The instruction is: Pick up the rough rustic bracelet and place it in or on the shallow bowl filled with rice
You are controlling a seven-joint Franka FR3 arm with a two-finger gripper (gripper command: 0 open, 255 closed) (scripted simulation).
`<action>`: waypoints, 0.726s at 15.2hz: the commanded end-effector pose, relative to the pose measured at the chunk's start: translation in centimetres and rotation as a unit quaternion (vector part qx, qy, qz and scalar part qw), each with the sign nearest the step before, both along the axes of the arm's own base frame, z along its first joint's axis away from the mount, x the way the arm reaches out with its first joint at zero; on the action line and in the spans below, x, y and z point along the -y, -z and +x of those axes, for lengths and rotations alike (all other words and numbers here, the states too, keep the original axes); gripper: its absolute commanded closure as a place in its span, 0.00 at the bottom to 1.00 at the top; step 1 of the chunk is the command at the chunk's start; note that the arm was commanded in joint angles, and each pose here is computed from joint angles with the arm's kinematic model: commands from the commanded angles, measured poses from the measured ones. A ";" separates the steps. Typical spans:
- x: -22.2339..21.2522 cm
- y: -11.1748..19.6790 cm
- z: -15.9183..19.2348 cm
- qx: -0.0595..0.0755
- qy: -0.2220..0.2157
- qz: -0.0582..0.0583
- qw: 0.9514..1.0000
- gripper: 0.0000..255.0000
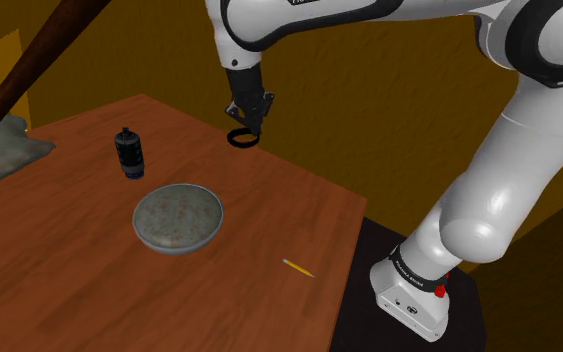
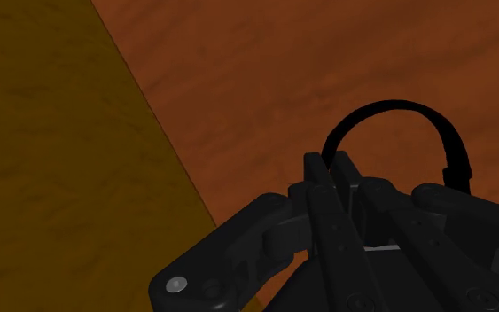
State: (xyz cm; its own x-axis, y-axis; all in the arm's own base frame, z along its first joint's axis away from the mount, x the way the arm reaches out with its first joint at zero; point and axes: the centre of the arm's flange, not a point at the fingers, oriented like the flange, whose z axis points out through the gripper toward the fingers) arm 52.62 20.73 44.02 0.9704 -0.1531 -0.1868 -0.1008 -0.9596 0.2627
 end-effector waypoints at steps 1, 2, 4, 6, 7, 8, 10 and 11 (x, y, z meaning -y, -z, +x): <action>-2.7 -0.1 -0.8 0.000 0.001 0.000 1.000 1.00; -3.9 0.0 -1.2 0.000 0.001 0.000 1.000 1.00; -6.4 0.0 -2.1 0.000 0.001 0.000 1.000 1.00; -8.9 0.0 -2.9 0.000 0.001 0.000 1.000 1.00; -10.2 0.1 -3.4 0.000 0.001 0.000 1.000 1.00; -11.4 0.1 -3.8 0.000 0.001 0.000 1.000 1.00; -13.9 0.1 -4.6 0.000 0.001 0.000 1.000 1.00; -15.1 0.1 -5.1 0.000 0.001 0.000 1.000 1.00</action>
